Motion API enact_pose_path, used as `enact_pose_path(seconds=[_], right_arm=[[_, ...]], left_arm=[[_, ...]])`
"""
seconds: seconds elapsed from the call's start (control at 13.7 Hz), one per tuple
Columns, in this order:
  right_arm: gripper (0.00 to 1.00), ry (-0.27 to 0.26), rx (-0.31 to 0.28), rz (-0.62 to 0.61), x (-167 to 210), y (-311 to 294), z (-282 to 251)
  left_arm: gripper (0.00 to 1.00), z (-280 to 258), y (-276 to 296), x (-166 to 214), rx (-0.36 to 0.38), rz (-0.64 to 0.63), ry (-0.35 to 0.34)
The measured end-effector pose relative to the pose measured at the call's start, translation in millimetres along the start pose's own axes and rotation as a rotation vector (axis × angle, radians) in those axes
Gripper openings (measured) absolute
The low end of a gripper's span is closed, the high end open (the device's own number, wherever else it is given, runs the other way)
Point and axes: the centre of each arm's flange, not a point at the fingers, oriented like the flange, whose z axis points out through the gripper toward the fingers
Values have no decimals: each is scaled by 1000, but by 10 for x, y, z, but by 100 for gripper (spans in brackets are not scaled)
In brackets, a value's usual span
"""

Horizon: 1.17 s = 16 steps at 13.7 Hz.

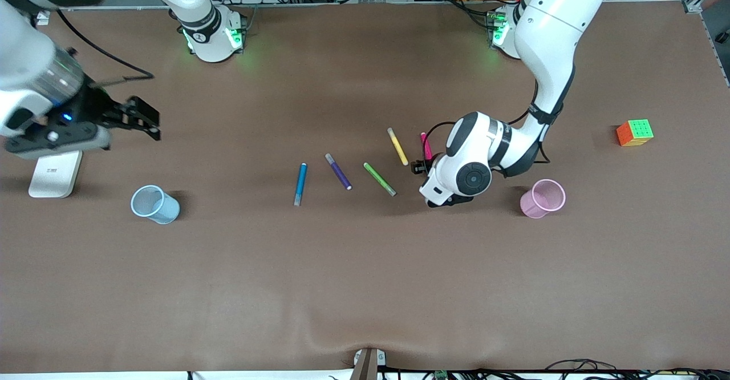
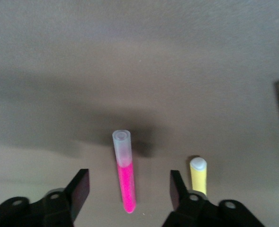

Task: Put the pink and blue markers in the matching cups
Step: 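Grasp the pink marker with the left gripper while the right gripper moves out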

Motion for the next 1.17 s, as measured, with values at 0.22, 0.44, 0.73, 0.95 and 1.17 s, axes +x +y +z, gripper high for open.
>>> enact_pose_path(seconds=[0.22, 0.44, 0.73, 0.95, 1.17], right_arm=[[100, -145, 7, -44, 100, 11, 563], [100, -195, 29, -70, 319, -27, 1076], [100, -202, 41, -115, 358, -329, 1156], [100, -208, 39, -142, 342, -496, 1162], [100, -210, 38, -157, 333, -587, 1165]], left_arm=[[57, 33, -16, 2, 0, -3, 1], [50, 56, -21, 9, 0, -4, 3], [51, 149, -24, 51, -4, -8, 6], [44, 199, -29, 67, -3, -10, 2], [29, 202, -36, 74, -2, -11, 2]])
